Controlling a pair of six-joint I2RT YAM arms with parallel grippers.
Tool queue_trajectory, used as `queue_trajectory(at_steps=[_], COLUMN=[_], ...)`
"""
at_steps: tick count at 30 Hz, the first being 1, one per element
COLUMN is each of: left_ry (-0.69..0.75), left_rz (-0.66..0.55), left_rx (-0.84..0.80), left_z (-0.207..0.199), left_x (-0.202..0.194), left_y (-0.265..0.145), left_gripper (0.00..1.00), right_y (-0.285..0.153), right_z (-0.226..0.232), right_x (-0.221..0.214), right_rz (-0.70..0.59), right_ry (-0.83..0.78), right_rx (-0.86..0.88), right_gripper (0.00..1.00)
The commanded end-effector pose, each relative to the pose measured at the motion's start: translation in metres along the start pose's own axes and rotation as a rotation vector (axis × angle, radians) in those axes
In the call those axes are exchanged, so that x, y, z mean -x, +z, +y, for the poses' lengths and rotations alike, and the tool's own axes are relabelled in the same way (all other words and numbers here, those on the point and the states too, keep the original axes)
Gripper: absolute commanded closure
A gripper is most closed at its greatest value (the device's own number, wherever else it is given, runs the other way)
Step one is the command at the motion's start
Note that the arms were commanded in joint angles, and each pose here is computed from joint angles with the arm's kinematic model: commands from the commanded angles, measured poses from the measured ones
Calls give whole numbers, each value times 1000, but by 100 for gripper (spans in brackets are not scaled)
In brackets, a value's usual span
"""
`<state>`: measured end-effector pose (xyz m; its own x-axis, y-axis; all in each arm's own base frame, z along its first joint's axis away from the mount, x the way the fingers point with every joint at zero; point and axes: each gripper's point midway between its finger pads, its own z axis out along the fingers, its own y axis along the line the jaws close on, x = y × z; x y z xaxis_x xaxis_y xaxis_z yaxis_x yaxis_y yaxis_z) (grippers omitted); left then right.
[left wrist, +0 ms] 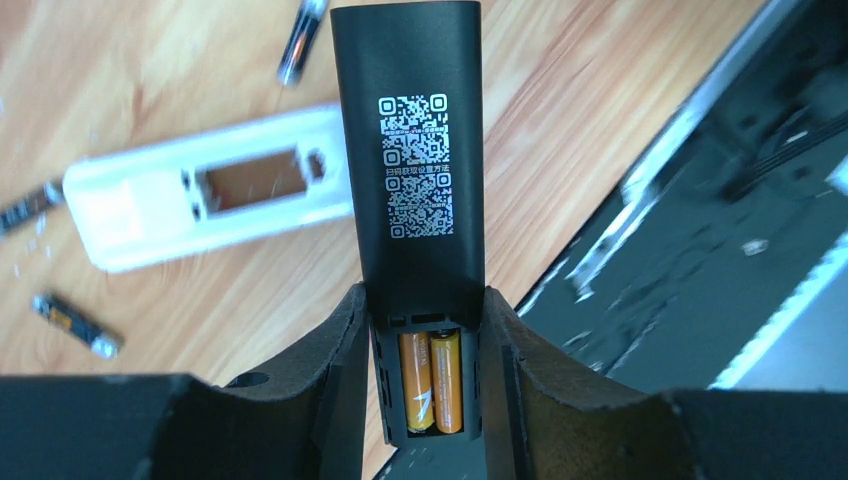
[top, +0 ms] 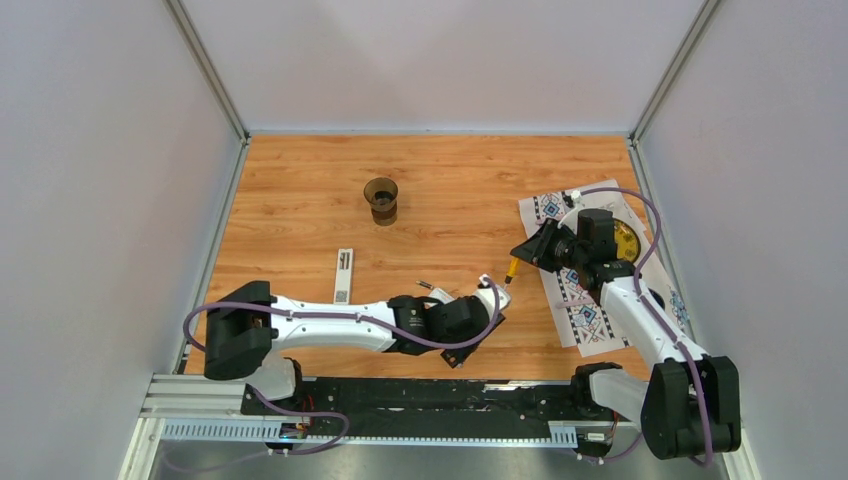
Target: Unload the batteries from the remote control
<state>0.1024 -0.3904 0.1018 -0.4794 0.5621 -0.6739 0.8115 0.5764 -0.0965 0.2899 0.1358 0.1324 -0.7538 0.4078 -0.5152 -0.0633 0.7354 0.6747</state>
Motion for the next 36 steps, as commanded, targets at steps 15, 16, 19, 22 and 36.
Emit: queue_trajectory(at_steps=[15, 16, 19, 22, 36], left_ry=[-243, -239, -228, -227, -195], left_rz=[143, 158, 183, 193, 155], left_rx=[194, 199, 213, 212, 189], left_z=[70, 71, 74, 76, 85], left_x=[-118, -122, -125, -123, -57], left_y=[-19, -17, -11, -4, 39], left_gripper=[81, 81, 81, 82, 84], right_y=[4, 5, 5, 4, 2], right_z=[9, 8, 8, 9, 9], right_x=[11, 11, 12, 12, 14], right_rz=[-21, -20, -20, -21, -19], right_ry=[-15, -13, -15, -17, -32], right_rx=[45, 43, 41, 43, 31], right_gripper=[100, 100, 100, 100, 100])
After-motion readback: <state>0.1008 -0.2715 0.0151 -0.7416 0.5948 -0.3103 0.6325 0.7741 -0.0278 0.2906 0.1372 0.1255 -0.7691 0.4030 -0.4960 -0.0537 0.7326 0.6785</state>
